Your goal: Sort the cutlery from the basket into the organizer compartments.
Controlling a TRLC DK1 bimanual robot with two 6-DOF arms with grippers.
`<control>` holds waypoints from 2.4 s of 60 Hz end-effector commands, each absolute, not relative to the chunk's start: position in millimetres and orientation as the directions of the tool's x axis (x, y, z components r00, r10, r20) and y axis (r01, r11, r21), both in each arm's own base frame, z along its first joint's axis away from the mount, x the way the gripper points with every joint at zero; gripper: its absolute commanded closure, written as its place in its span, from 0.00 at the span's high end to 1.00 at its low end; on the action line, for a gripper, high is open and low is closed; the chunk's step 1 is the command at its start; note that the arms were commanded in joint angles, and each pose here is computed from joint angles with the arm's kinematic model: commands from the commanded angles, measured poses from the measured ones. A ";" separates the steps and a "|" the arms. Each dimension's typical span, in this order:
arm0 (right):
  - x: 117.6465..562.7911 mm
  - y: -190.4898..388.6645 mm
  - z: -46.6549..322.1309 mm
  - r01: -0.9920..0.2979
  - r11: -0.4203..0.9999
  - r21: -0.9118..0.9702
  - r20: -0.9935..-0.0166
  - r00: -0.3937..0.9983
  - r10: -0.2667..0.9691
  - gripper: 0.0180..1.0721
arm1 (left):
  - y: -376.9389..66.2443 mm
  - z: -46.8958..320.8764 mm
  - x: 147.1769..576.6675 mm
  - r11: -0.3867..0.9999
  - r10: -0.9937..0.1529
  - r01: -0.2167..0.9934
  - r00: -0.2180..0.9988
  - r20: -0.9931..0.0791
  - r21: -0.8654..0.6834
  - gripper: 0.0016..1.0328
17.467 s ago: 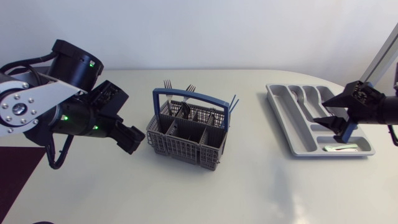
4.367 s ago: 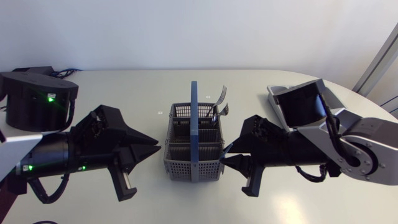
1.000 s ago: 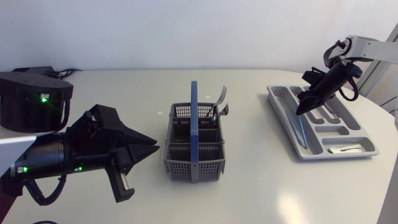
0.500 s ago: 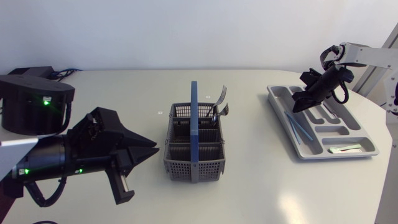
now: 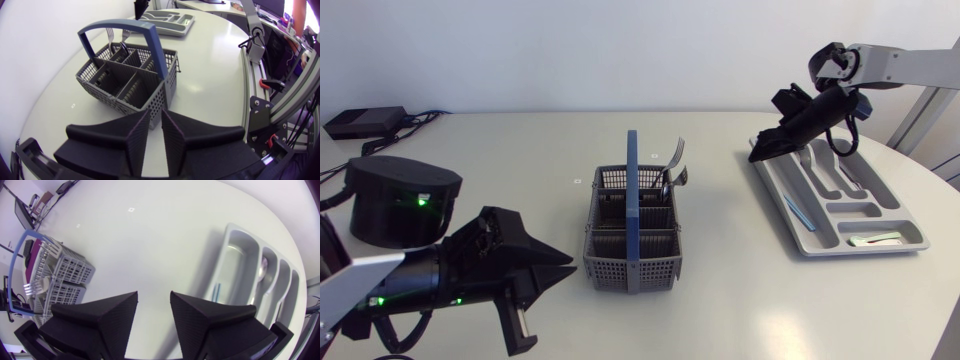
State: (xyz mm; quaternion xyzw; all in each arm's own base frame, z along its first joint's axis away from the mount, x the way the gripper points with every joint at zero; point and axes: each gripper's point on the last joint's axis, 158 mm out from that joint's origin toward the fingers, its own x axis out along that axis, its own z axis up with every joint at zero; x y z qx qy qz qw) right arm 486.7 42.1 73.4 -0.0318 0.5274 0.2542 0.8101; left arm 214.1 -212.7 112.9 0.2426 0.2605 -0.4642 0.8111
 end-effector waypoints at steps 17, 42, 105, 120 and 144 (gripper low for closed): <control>486.9 134.8 48.3 -0.453 0.777 0.438 -0.804 0.188 0.564 0.05 | -221.3 66.0 190.6 0.314 -0.630 0.930 0.355 -0.691 0.191 0.03; 497.9 214.7 30.2 -0.382 0.573 0.725 -0.633 -0.043 0.773 0.05 | -225.9 23.9 213.0 0.301 -0.606 0.920 0.389 -0.694 0.252 0.03; 385.0 236.7 33.0 -0.413 0.493 0.765 -0.601 -0.185 0.778 0.05 | -185.6 24.1 277.4 0.502 -0.510 0.807 0.568 -0.646 0.313 0.03; 362.7 225.9 35.1 -0.419 0.489 0.765 -0.599 -0.184 0.779 0.05 | -183.0 24.1 293.0 0.524 -0.496 0.791 0.585 -0.642 0.315 0.03; 326.8 214.5 37.4 -0.425 0.479 0.768 -0.593 -0.191 0.782 0.05 | -183.5 23.3 321.7 0.551 -0.473 0.775 0.596 -0.649 0.309 0.03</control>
